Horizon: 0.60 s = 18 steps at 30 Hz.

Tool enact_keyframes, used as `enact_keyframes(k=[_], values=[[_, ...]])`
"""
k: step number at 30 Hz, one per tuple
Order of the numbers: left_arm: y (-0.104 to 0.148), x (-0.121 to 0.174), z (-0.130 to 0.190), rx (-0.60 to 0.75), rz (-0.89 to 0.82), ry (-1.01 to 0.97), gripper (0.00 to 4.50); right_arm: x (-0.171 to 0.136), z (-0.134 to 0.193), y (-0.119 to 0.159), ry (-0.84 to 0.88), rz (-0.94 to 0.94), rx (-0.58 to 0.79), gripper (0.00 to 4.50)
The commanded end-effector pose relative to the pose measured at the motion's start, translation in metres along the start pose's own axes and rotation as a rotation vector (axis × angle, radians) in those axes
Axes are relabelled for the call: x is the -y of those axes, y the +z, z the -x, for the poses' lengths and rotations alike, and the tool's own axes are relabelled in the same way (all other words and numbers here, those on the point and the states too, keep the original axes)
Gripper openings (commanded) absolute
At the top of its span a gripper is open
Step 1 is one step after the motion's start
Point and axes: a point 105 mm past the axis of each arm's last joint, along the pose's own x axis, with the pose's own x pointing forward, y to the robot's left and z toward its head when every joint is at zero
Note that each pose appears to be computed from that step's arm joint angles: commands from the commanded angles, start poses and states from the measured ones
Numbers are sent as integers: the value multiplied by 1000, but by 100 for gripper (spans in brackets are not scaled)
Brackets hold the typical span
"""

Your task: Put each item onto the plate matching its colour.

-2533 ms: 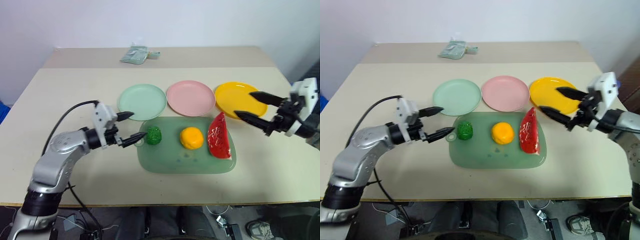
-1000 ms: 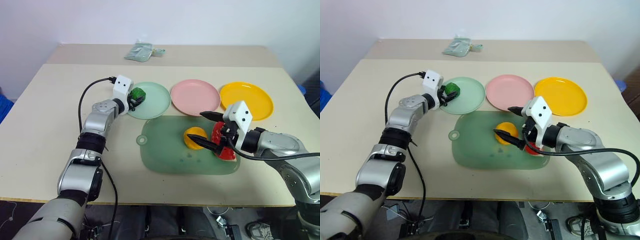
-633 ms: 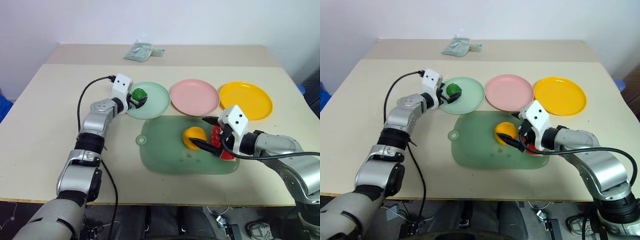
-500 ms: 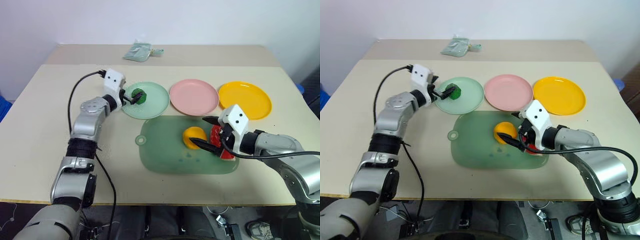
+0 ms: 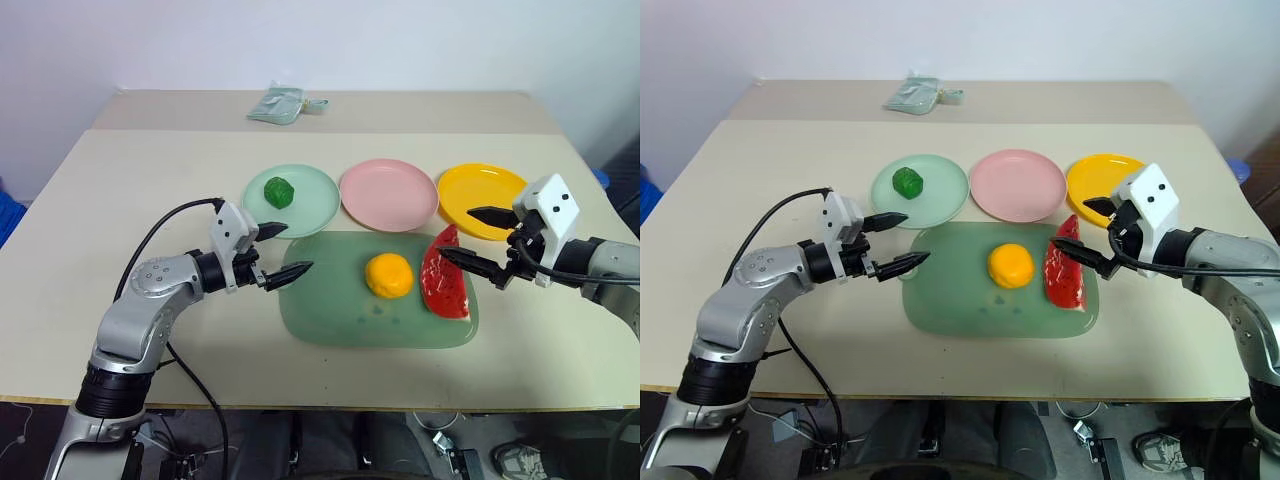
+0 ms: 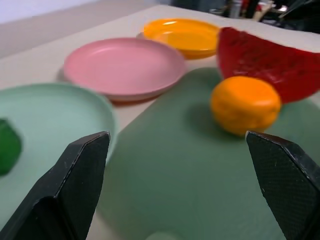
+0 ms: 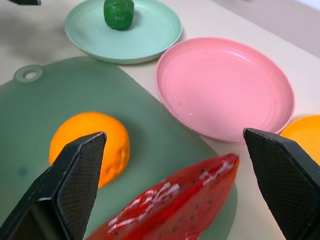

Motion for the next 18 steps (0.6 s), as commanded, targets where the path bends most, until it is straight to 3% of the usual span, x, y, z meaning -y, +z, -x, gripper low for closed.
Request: enact_keyframes(k=[1, 6, 18], values=[[2, 11, -7, 2, -37, -48, 445, -14, -2, 11, 46, 59, 34, 450], [1, 14, -14, -2, -59, -73, 445, -46, -20, 10, 152, 87, 35, 450], [3, 21, -13, 10, -73, -113, 445, -54, -67, -17, 101, 111, -93, 450]])
